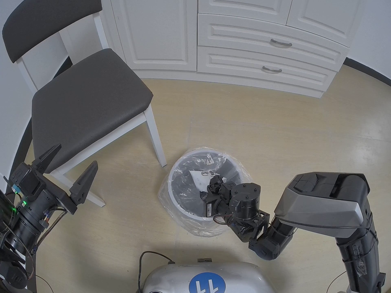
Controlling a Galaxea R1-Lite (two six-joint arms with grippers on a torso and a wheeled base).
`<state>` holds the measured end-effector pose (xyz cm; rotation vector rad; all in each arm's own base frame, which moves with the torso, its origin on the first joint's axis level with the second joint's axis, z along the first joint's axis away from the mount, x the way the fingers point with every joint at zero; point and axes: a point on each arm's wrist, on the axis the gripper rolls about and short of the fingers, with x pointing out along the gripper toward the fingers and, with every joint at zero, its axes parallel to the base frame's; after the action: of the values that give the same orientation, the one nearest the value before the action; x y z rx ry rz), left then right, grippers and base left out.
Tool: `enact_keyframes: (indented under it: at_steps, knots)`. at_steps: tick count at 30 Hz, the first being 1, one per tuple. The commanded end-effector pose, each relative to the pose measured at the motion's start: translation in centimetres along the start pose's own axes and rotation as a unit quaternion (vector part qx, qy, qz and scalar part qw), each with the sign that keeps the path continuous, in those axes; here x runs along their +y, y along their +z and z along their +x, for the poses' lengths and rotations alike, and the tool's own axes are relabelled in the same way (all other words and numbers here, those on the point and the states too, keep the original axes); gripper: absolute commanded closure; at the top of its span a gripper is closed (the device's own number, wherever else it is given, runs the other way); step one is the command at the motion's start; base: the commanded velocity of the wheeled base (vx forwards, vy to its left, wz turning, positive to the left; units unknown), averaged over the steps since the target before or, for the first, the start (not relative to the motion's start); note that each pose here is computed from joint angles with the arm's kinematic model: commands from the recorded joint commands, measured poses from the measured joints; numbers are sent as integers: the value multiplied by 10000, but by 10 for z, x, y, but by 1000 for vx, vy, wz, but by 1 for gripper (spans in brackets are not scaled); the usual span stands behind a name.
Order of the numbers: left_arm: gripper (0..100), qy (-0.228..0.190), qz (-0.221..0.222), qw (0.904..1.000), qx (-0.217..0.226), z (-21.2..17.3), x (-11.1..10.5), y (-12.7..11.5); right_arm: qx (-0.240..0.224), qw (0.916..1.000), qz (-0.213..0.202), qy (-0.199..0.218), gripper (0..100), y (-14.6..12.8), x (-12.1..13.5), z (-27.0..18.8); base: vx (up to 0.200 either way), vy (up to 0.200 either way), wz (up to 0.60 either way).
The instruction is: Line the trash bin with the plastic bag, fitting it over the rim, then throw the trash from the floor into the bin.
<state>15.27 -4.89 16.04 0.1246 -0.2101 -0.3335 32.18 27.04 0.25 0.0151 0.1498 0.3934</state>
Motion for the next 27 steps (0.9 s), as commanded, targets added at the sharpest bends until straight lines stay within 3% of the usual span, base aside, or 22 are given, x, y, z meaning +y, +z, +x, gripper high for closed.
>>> enact_keyframes:
  at_steps: [1,6,13,19,27]
  knots:
    - [0,-13,-3,10000,18,0,0,-1,115,9999,0,-27,100,-14,0,7,0,0,0]
    - [0,-13,5,10000,18,0,0,-1,-93,9996,256,-60,100,-19,1,25,0,0,0]
    - [0,-14,-3,10000,25,1,0,-1,-546,9950,801,-227,100,-6,6,41,0,0,0]
    - [0,-21,3,10000,16,0,-1,-1,-457,9956,777,-271,100,-11,5,40,0,0,0]
    - [0,-34,1,10000,6,0,-1,0,-301,9972,659,-205,100,3,5,20,0,0,0]
